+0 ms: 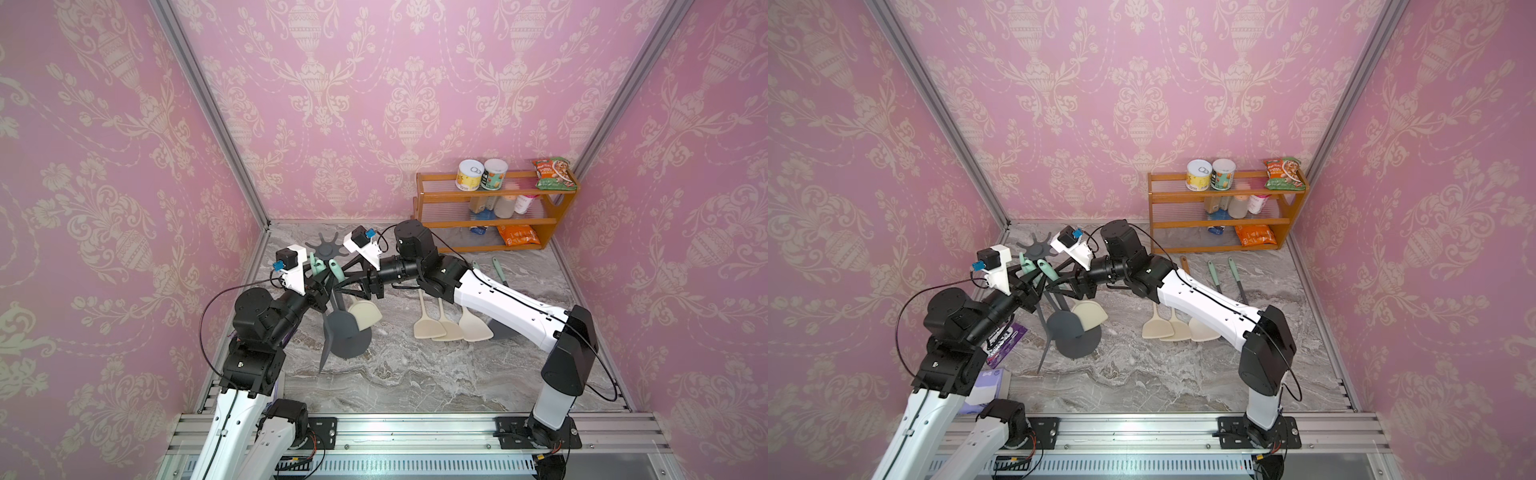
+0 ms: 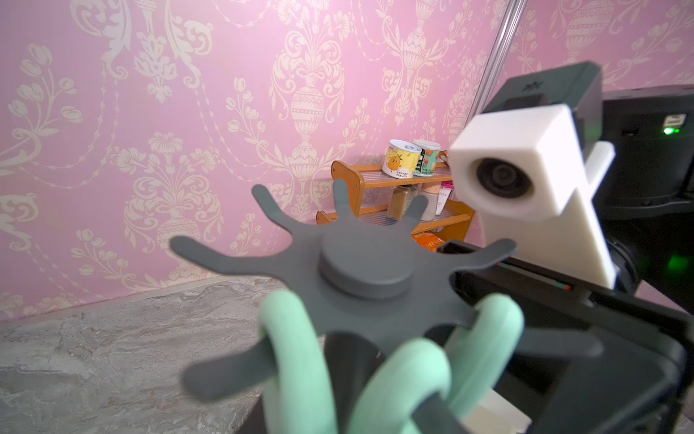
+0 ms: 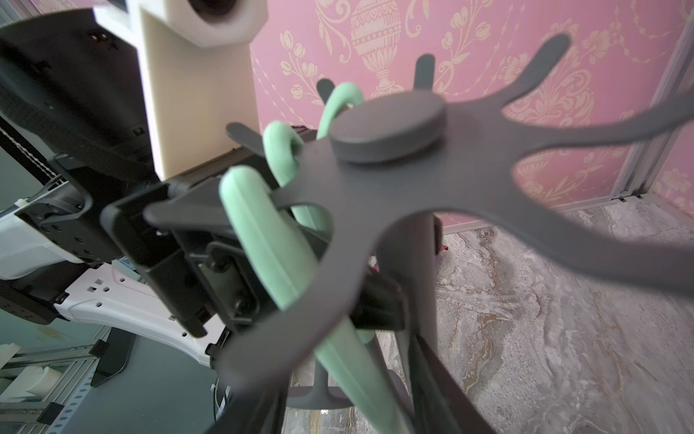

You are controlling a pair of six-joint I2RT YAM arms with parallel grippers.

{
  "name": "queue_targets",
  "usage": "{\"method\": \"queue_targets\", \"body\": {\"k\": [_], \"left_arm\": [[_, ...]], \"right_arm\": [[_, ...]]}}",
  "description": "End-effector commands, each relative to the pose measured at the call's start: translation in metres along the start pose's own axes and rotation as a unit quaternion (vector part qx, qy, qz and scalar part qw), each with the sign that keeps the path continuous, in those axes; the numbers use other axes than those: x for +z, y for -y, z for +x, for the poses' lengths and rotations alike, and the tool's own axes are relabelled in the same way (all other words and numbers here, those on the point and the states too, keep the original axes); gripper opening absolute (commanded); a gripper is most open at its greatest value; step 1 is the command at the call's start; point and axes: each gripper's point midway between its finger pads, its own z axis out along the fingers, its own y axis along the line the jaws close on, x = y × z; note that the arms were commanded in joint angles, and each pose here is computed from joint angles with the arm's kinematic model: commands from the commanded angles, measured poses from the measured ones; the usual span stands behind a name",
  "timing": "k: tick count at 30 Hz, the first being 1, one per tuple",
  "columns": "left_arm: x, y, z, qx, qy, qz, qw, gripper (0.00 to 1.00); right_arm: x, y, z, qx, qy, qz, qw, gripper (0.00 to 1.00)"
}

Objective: Take the spatula off the kitchen utensil rack
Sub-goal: Take off the spatula from the rack.

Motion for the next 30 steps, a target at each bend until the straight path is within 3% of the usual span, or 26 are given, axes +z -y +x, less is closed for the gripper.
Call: {"method": "queue_targets", "body": {"k": [1, 4, 9, 13, 20, 30], "left_arm": [[-0.002, 0.002, -0.014, 0.009, 0.025, -0.003, 1.000, 0.36], [-0.002, 0.002, -0.014, 0.009, 0.023, -0.002, 1.000, 0.36], [-0.002, 0.002, -0.014, 0.010, 0.024, -0.002, 1.000, 0.36], [-0.004, 0.002, -0.015, 0.011, 0.026, -0.004, 1.000, 0.35], [-0.004, 0.002, -0.013, 0.013, 0.023, -0.005, 1.000, 0.27], [-0.004, 0.001, -0.010, 0.016, 0.019, -0.008, 1.000, 0.26]], "right_arm": [[0.006, -0.003, -0.007, -0.019, 0.003, -0.002, 1.000, 0.52], [0.006, -0.004, -0.007, -0.018, 0.003, -0.005, 1.000, 0.47], [0.007, -0.009, -0.004, -0.013, -0.003, -0.014, 1.000, 0.27], [0.006, -0.012, -0.004, -0.011, -0.005, -0.015, 1.000, 0.16], [-0.003, -0.015, -0.008, -0.019, 0.000, 0.000, 1.000, 0.09], [-0.024, -0.031, -0.016, -0.044, 0.019, 0.003, 0.999, 0.07]]}}
